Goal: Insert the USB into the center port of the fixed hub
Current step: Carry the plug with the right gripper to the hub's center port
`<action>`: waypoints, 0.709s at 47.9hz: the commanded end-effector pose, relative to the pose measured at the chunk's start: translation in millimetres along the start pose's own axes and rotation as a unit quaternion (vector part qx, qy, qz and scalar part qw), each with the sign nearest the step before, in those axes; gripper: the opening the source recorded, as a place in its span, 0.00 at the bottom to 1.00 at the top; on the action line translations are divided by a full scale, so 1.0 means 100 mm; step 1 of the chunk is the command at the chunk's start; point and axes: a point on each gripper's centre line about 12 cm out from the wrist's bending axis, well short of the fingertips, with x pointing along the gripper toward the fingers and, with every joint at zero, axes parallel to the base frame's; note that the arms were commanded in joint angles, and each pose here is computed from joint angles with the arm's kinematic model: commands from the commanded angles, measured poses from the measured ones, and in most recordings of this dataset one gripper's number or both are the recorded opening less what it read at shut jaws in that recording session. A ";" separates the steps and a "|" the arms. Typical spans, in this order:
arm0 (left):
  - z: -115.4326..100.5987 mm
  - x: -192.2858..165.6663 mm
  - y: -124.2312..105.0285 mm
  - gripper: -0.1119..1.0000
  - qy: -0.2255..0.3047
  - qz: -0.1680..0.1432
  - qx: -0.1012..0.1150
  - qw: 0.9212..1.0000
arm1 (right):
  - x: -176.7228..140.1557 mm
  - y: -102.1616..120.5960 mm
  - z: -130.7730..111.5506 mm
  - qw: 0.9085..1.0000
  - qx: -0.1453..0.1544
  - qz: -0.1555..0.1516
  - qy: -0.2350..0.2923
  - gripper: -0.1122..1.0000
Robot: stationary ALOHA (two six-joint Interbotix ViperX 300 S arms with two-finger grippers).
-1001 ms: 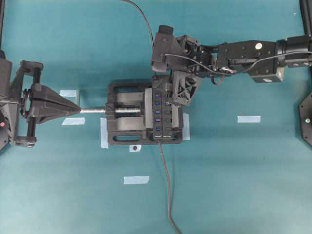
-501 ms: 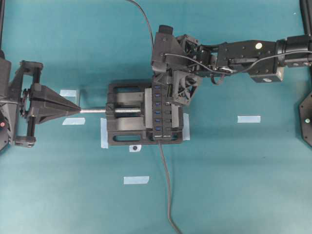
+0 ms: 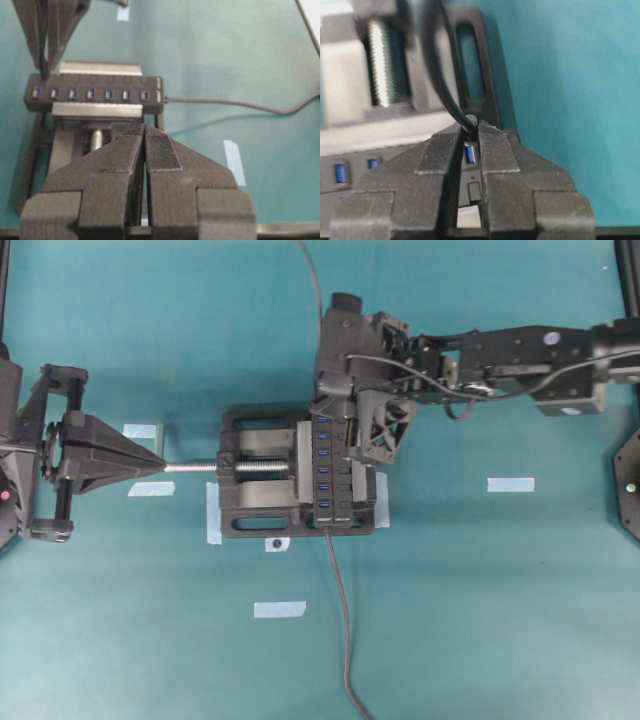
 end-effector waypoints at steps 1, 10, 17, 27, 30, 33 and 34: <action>0.08 0.00 -0.01 0.10 -0.013 -0.001 0.001 1.000 | -0.17 0.00 0.13 1.000 0.004 0.000 -0.029 0.18; 0.09 0.00 -0.01 0.10 -0.014 -0.001 0.000 1.000 | -0.23 0.07 0.11 0.999 0.007 0.008 -0.030 0.18; 0.08 0.00 -0.01 0.10 -0.014 -0.001 0.000 1.000 | -0.22 0.15 0.06 1.000 0.003 0.016 -0.025 0.18; 0.09 0.00 -0.01 0.10 -0.018 -0.001 -0.001 1.000 | -0.21 0.20 0.05 1.000 0.007 0.020 -0.023 0.18; 0.09 0.00 -0.01 0.10 -0.018 -0.001 -0.002 1.000 | -0.20 0.21 0.04 1.000 0.009 0.022 -0.021 0.18; 0.10 0.00 -0.01 0.10 -0.019 -0.002 -0.001 1.000 | -0.20 0.24 0.04 0.999 0.007 0.024 -0.023 0.18; 0.09 0.00 -0.01 0.10 -0.018 -0.001 -0.001 1.000 | -0.20 0.24 0.04 0.999 0.007 0.024 -0.023 0.18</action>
